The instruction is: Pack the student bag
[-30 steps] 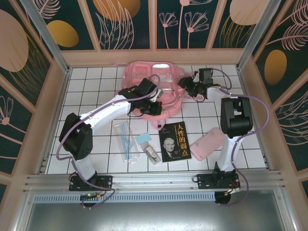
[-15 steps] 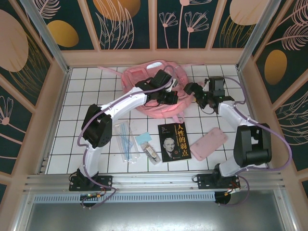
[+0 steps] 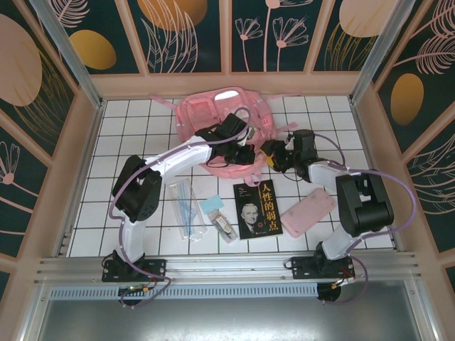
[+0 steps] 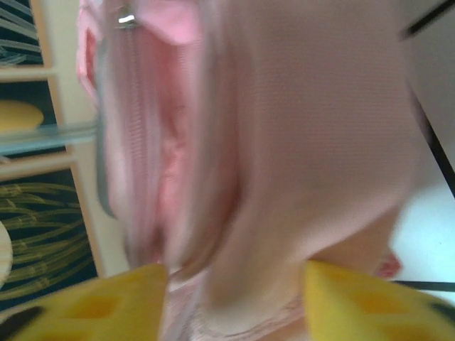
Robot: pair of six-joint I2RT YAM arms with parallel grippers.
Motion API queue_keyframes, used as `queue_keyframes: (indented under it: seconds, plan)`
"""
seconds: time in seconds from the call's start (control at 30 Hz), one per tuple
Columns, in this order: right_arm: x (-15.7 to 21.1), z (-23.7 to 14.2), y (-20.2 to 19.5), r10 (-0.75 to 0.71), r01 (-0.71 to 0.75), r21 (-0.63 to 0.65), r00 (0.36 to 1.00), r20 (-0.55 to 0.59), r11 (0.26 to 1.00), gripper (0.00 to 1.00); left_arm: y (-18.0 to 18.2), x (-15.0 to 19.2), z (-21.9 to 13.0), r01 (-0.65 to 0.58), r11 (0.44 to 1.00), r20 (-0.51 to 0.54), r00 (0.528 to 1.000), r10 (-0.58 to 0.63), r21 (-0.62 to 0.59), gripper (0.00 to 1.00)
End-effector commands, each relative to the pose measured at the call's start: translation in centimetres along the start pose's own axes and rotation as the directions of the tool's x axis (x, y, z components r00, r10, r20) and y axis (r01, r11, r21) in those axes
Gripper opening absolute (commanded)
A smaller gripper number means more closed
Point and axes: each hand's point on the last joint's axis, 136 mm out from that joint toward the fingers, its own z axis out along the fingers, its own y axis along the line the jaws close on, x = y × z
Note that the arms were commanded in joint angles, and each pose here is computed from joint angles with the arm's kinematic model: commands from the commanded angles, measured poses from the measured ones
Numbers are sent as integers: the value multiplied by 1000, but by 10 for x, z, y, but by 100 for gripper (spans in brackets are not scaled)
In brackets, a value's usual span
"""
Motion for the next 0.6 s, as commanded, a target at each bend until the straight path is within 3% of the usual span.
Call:
queue_keyframes:
  seconds: [0.0, 0.07, 0.13, 0.27, 0.4, 0.57]
  plan:
    - [-4, 7, 28, 0, 1, -132, 1000, 12, 991, 34, -21, -6, -19, -11, 998, 50, 999, 7, 69, 0]
    - [-3, 11, 31, -14, 15, -128, 1000, 10, 992, 23, -18, -1, -20, -4, 998, 45, 999, 2, 64, 0]
    - [-6, 13, 30, -28, 30, -104, 999, 24, 994, 0, -13, 2, -20, 1, 999, 41, 999, -3, 48, 0]
    - [-20, -2, 38, -5, 21, -142, 994, 112, 990, 0, 13, 15, -17, 20, 998, 29, 999, -18, -59, 0]
    - [-38, -20, 46, 15, 15, -162, 982, 186, 987, 0, 78, 38, -17, 77, 959, 15, 997, -76, -273, 0]
    - [-49, -31, 41, 9, 21, -136, 977, 213, 990, 0, 136, 47, -43, 192, 915, 77, 981, -176, -355, 0]
